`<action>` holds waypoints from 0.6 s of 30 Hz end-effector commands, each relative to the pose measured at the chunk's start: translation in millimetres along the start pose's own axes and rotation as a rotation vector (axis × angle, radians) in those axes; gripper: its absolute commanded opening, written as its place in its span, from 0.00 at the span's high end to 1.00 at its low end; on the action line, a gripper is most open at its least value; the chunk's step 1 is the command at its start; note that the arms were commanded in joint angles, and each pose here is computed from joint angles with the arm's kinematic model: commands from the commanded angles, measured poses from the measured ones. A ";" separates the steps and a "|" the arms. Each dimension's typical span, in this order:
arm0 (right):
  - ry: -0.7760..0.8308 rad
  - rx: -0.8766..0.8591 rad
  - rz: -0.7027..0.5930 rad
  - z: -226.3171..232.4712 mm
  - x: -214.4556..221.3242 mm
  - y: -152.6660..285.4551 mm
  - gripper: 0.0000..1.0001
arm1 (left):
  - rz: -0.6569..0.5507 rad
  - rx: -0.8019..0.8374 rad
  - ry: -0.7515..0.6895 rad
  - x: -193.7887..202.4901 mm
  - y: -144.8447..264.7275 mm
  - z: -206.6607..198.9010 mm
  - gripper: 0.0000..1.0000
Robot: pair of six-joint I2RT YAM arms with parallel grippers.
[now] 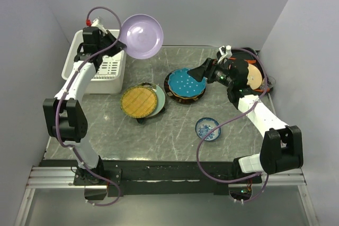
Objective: Place the plates into the plastic bin on the countertop
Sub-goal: Place the plate in the plastic bin.
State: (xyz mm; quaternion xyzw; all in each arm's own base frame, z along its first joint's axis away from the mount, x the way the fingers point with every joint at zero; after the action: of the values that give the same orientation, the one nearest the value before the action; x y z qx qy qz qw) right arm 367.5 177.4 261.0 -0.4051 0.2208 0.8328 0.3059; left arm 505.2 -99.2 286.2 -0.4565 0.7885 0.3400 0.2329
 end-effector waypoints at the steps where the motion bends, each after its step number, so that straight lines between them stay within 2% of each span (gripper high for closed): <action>1: 0.029 -0.006 -0.016 3.6 -6.1 -1.5 0.01 | -0.202 -0.030 0.023 -58.2 22.6 -17.4 0.99; 18: 0.011 0.006 0.003 -2.1 0.8 -3.6 0.01 | -0.360 -0.203 0.151 -97.5 48.9 38.0 0.99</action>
State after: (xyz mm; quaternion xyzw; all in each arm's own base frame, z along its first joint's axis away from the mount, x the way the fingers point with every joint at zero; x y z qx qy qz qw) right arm 368.6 176.1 256.1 -0.3975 0.2291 0.8338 0.3071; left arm 517.0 -18.7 293.4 -0.5850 0.7017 0.3742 0.1593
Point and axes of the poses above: each gripper's point midway between its finger pads, its own y axis back along the fingers, its own z axis along the line the jaws close on, x = y × z, the point moved 2 cm from there along y, back along the fingers, and after that the axes turned 2 degrees about y, right-handed, at the moved point
